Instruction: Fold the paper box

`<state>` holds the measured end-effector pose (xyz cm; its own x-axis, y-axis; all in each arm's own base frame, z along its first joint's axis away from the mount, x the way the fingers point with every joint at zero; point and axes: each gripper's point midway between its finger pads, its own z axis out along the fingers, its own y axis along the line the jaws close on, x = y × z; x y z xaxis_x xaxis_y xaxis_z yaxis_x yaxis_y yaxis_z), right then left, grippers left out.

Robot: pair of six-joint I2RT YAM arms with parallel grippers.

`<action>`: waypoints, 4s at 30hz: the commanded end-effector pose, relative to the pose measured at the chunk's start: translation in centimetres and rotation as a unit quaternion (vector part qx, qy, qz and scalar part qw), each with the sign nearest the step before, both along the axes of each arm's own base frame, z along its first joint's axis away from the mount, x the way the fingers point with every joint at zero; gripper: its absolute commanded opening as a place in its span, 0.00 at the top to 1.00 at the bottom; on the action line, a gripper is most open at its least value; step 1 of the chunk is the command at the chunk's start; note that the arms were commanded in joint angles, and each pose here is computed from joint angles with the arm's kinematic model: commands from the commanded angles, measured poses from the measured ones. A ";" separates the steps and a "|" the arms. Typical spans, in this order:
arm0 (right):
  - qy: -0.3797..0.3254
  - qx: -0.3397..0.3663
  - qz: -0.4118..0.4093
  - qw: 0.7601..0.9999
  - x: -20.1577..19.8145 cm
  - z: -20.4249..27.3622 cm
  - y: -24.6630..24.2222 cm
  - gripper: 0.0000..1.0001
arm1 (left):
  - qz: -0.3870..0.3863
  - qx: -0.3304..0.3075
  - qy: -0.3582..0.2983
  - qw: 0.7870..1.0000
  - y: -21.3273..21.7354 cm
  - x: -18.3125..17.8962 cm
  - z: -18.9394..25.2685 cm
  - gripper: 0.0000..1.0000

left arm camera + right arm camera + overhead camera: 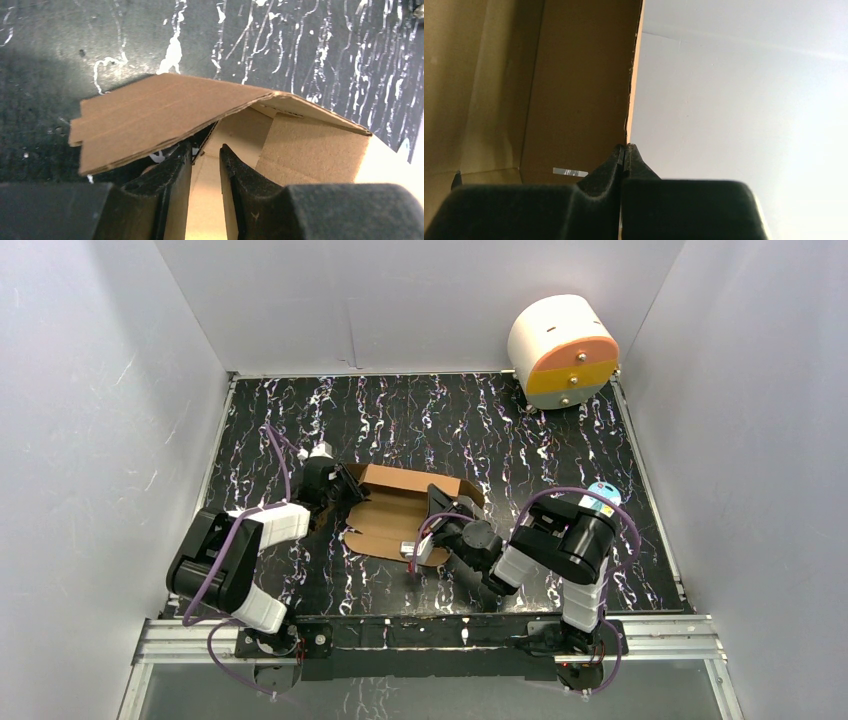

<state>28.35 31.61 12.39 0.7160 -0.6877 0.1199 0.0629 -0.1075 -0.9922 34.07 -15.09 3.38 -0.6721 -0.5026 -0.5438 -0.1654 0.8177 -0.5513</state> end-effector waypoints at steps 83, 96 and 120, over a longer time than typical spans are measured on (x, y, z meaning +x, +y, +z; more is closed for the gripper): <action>0.179 -0.015 0.004 0.984 1.3 -1.9 0.2 1.00 | -0.185 0.186 -0.267 0.927 7.3 7.4 5.3 0.61; 0.222 -0.023 0.012 0.975 1.8 -2.5 0.1 1.00 | -0.277 0.139 -0.271 0.911 4.9 7.6 4.3 0.63; 0.153 0.018 -0.040 0.987 4.3 -0.8 -0.6 1.00 | -0.212 0.036 -0.228 0.950 1.0 1.8 7.6 0.98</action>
